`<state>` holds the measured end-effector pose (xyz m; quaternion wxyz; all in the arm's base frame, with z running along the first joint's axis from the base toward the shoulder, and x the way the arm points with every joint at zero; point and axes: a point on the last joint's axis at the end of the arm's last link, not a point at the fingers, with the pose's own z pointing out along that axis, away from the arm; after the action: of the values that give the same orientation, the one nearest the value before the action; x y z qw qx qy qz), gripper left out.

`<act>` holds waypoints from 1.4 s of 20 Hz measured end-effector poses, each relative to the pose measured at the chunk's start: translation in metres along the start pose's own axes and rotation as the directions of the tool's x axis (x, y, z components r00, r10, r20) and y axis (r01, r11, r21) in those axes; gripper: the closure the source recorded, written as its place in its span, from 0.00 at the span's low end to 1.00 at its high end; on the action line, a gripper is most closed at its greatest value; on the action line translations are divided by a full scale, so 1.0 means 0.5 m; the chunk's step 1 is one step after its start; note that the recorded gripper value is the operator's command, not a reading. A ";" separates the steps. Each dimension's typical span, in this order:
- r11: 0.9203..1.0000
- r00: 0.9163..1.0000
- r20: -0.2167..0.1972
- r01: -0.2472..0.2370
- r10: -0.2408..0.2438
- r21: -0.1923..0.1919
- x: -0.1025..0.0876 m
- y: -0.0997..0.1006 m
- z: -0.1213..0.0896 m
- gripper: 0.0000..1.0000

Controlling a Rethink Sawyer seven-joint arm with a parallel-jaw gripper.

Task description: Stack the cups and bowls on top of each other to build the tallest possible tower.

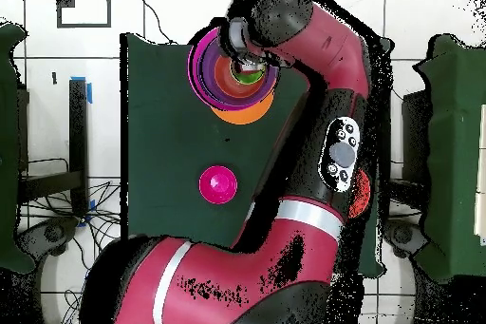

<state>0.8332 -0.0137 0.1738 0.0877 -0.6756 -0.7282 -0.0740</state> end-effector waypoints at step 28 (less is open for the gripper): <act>0.999 0.975 0.223 0.009 -0.020 0.053 0.015 -0.107 -0.136 0.00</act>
<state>0.7813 -0.0259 0.2424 0.0224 -0.6718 -0.7401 0.0206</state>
